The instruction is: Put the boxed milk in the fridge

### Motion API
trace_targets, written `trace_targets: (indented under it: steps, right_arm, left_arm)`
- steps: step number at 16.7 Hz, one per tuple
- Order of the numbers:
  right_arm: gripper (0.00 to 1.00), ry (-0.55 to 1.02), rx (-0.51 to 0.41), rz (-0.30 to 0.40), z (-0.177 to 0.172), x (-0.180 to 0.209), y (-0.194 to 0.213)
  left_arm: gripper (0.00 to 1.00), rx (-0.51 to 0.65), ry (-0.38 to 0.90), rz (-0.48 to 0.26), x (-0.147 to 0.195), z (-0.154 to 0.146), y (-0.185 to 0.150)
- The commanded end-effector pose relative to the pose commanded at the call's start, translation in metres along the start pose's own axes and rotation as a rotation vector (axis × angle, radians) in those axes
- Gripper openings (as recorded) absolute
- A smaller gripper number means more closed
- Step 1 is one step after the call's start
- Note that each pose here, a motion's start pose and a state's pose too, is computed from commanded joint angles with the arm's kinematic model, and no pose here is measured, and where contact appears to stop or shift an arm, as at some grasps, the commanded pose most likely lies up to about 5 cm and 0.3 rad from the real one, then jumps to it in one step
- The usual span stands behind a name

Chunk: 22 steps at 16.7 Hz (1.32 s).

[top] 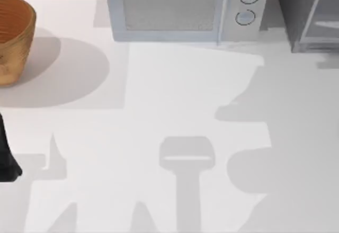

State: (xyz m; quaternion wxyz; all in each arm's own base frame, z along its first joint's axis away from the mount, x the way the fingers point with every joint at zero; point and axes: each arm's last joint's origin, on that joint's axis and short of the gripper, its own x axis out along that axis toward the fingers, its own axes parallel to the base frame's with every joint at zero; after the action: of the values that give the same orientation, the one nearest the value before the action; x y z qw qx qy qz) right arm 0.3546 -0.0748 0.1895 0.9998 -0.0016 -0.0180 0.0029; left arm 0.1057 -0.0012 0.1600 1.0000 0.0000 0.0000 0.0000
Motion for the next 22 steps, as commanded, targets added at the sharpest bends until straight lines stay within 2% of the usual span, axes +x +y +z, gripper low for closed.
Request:
trace_targets:
  steps: [4,7,16,19,22]
  right_arm:
    - [0.0,0.03,0.005,-0.001,-0.056,0.035,-0.02]
    - [0.0,0.038,0.006,-0.004,-0.078,0.046,-0.028]
    - [0.0,0.052,0.008,0.001,-0.084,0.055,-0.027]
    - [0.0,0.057,0.006,-0.002,-0.085,0.082,-0.03]
    - [0.0,0.022,-0.001,-0.002,-0.072,0.123,-0.033]
  left_arm:
    - [1.0,0.0,0.0,0.0,0.0,0.0,0.0]
    - [1.0,0.0,0.0,0.0,0.0,0.0,0.0]
    - [1.0,0.0,0.0,0.0,0.0,0.0,0.0]
    - [1.0,0.0,0.0,0.0,0.0,0.0,0.0]
    - [1.0,0.0,0.0,0.0,0.0,0.0,0.0]
